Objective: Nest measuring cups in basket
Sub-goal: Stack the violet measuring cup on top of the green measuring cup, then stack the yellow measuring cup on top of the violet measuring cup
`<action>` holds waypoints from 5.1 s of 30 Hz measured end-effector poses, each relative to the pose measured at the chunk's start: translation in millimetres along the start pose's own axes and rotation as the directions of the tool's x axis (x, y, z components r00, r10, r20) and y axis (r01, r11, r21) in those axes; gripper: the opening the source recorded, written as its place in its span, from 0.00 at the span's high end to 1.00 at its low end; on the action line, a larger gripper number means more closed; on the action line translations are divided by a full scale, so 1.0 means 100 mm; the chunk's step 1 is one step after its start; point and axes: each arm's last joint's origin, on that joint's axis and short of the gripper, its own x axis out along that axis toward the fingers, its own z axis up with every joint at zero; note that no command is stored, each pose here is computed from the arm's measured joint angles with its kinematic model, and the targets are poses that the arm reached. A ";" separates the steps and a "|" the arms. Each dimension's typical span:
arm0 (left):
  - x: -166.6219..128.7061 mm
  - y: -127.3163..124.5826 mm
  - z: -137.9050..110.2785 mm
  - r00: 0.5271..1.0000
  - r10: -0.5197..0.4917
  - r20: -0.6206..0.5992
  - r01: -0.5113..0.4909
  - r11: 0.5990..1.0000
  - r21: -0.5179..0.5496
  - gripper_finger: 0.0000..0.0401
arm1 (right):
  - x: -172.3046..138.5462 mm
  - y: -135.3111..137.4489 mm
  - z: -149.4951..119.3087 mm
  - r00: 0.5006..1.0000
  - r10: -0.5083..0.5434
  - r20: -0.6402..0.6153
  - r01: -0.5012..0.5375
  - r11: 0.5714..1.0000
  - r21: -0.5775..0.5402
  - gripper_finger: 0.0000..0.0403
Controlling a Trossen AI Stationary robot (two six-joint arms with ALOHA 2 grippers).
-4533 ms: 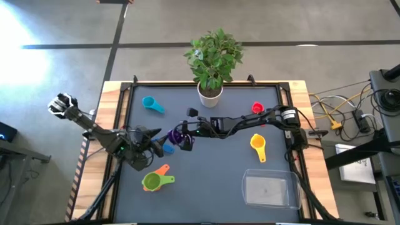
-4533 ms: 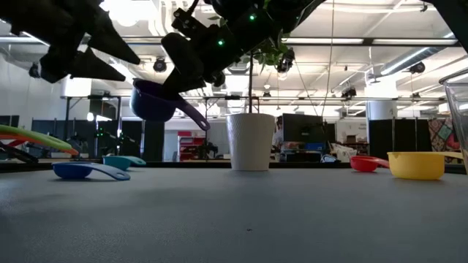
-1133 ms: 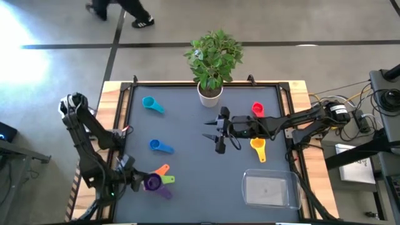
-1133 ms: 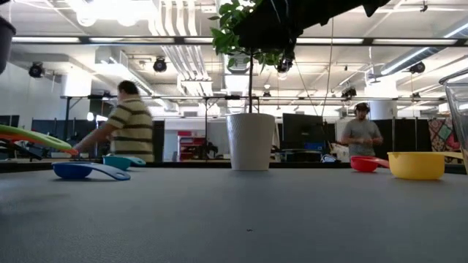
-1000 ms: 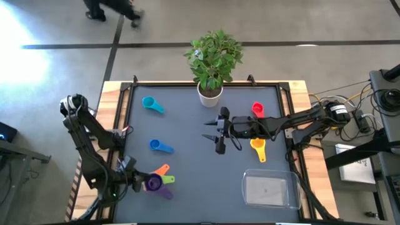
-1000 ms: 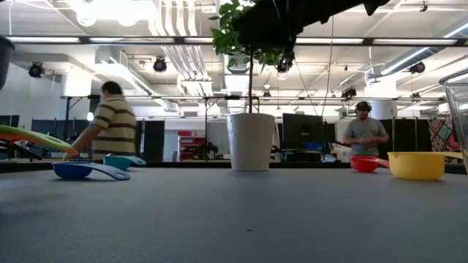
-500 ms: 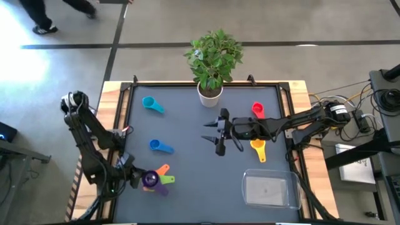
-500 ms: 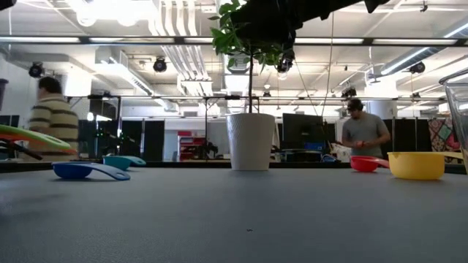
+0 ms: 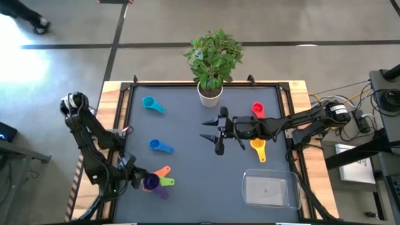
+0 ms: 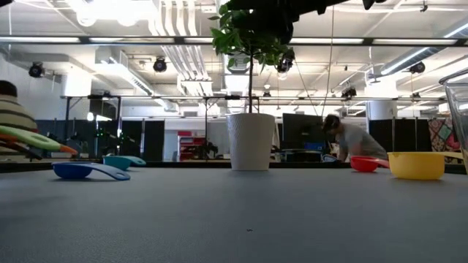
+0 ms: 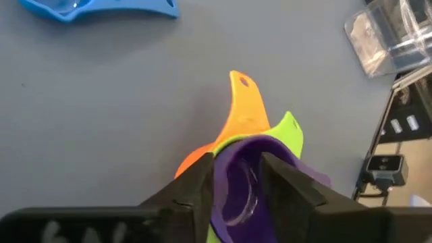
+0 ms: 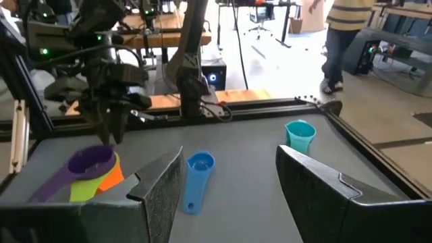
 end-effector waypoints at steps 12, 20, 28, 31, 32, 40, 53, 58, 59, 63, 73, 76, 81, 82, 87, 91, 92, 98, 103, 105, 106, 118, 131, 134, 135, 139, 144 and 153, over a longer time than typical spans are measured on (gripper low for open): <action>-0.17 -0.22 0.05 1.000 0.016 0.007 -0.017 0.999 0.048 0.59 | 0.04 0.02 0.07 1.000 0.003 0.016 -0.002 1.000 -0.029 0.44; -0.18 -0.27 0.07 0.997 -0.025 0.070 0.017 0.994 0.109 0.59 | 0.08 0.04 0.01 1.000 0.006 -0.010 -0.007 0.999 -0.037 0.44; -0.13 -0.28 0.06 0.985 -0.060 0.163 0.035 0.988 0.151 0.65 | 0.10 0.04 0.00 1.000 0.006 -0.012 -0.007 0.999 -0.050 0.44; -0.12 -0.28 0.07 0.974 -0.087 0.210 0.045 0.980 0.194 0.68 | 0.10 0.04 0.00 1.000 0.006 -0.012 -0.007 0.998 -0.066 0.44; -0.11 -0.29 0.08 0.966 -0.104 0.238 0.055 0.977 0.205 0.70 | 0.10 0.04 0.00 1.000 0.006 -0.011 -0.007 0.998 -0.068 0.44; -0.12 -0.34 0.13 0.887 -0.228 0.402 0.109 0.948 0.298 0.80 | 0.09 0.05 -0.01 1.000 0.007 -0.017 -0.008 0.998 -0.059 0.44; -0.10 -0.39 0.14 0.771 -0.323 0.549 0.030 0.879 0.476 0.81 | 0.09 0.08 -0.03 0.999 0.019 -0.030 -0.021 0.999 -0.043 0.44; -0.09 -0.43 0.09 0.780 -0.323 0.537 0.043 0.883 0.468 0.81 | 0.08 0.09 -0.02 0.999 0.024 -0.029 -0.025 0.999 -0.043 0.44; -0.08 -0.44 0.08 0.780 -0.325 0.535 0.057 0.888 0.456 0.81 | 0.08 0.09 -0.03 0.999 0.024 -0.029 -0.025 0.999 -0.045 0.44; -0.06 -0.46 0.05 0.780 -0.326 0.535 0.052 0.885 0.463 0.81 | 0.10 0.10 -0.04 0.999 0.023 -0.028 -0.025 0.998 -0.058 0.44; 0.13 -0.45 -0.02 0.767 -0.295 0.569 -0.017 0.878 0.478 0.81 | 0.11 0.09 -0.05 0.999 0.019 -0.031 -0.021 0.998 -0.059 0.44; 0.22 -0.45 -0.05 0.752 -0.290 0.593 -0.027 0.884 0.467 0.81 | 0.12 0.09 -0.07 0.999 0.018 -0.047 -0.021 0.998 -0.063 0.44; 0.33 -0.44 -0.10 0.731 -0.288 0.619 -0.061 0.876 0.479 0.81 | 0.12 0.09 -0.10 0.998 0.013 -0.069 -0.019 0.996 -0.087 0.44; 0.33 -0.43 -0.11 0.731 -0.287 0.619 -0.065 0.874 0.482 0.81 | 0.12 0.09 -0.10 0.997 0.013 -0.071 -0.020 0.995 -0.094 0.44; 0.31 -0.44 -0.08 0.730 -0.287 0.620 -0.065 0.874 0.481 0.82 | 0.12 0.08 -0.09 0.998 0.011 -0.066 -0.018 0.994 -0.105 0.44; 0.31 -0.44 -0.08 0.730 -0.287 0.621 -0.065 0.874 0.481 0.83 | 0.13 0.06 -0.09 0.998 0.004 -0.066 -0.011 0.994 -0.111 0.44; 0.31 -0.44 -0.08 0.729 -0.286 0.621 -0.066 0.875 0.480 0.83 | 0.13 0.05 -0.09 0.998 0.002 -0.066 -0.010 0.994 -0.113 0.44; 0.32 -0.44 -0.07 0.728 -0.283 0.625 -0.065 0.878 0.473 0.83 | 0.13 0.04 -0.09 0.998 -0.003 -0.066 -0.005 0.993 -0.117 0.44; 0.32 -0.45 -0.06 0.726 -0.282 0.627 -0.066 0.880 0.471 0.83 | 0.14 -0.01 -0.09 0.998 -0.020 -0.065 0.012 0.993 -0.116 0.44; 0.32 -0.45 -0.06 0.726 -0.281 0.628 -0.065 0.881 0.469 0.83 | 0.14 -0.03 -0.09 0.996 -0.048 -0.071 0.041 0.993 -0.106 0.44; 0.32 -0.45 -0.06 0.726 -0.281 0.628 -0.064 0.881 0.468 0.83 | 0.13 -0.03 -0.10 0.995 -0.058 -0.079 0.049 0.993 -0.109 0.44; 0.31 -0.45 0.08 0.754 -0.224 0.618 -0.090 0.897 0.434 0.83 | 0.01 -0.07 -0.15 0.970 -0.109 -0.216 0.084 0.989 -0.121 0.44; 0.29 -0.10 0.46 0.807 -0.113 0.579 -0.115 0.932 0.343 0.84 | -0.08 -0.04 -0.28 0.936 -0.106 -0.335 0.083 0.993 -0.084 0.44; 0.26 -0.03 0.51 0.831 -0.112 0.544 -0.079 0.945 0.316 0.86 | -0.10 -0.02 -0.31 0.936 -0.099 -0.338 0.076 0.994 -0.079 0.44; 0.26 -0.01 0.51 0.846 -0.113 0.522 -0.064 0.949 0.308 0.87 | -0.11 -0.02 -0.31 0.936 -0.091 -0.340 0.070 0.995 -0.073 0.44; 0.26 -0.09 0.47 0.894 -0.168 0.415 0.020 0.941 0.337 0.87 | -0.11 0.04 -0.34 0.934 -0.007 -0.358 -0.011 0.999 -0.049 0.44; 0.22 -0.32 0.43 0.871 -0.332 0.363 0.127 0.864 0.486 0.87 | -0.13 0.10 -0.36 0.923 0.092 -0.373 -0.117 0.992 -0.044 0.44; 0.40 -0.38 0.65 0.799 -0.503 0.329 0.243 0.772 0.588 0.87 | -0.17 0.25 -0.41 0.920 0.148 -0.362 -0.167 0.986 -0.024 0.44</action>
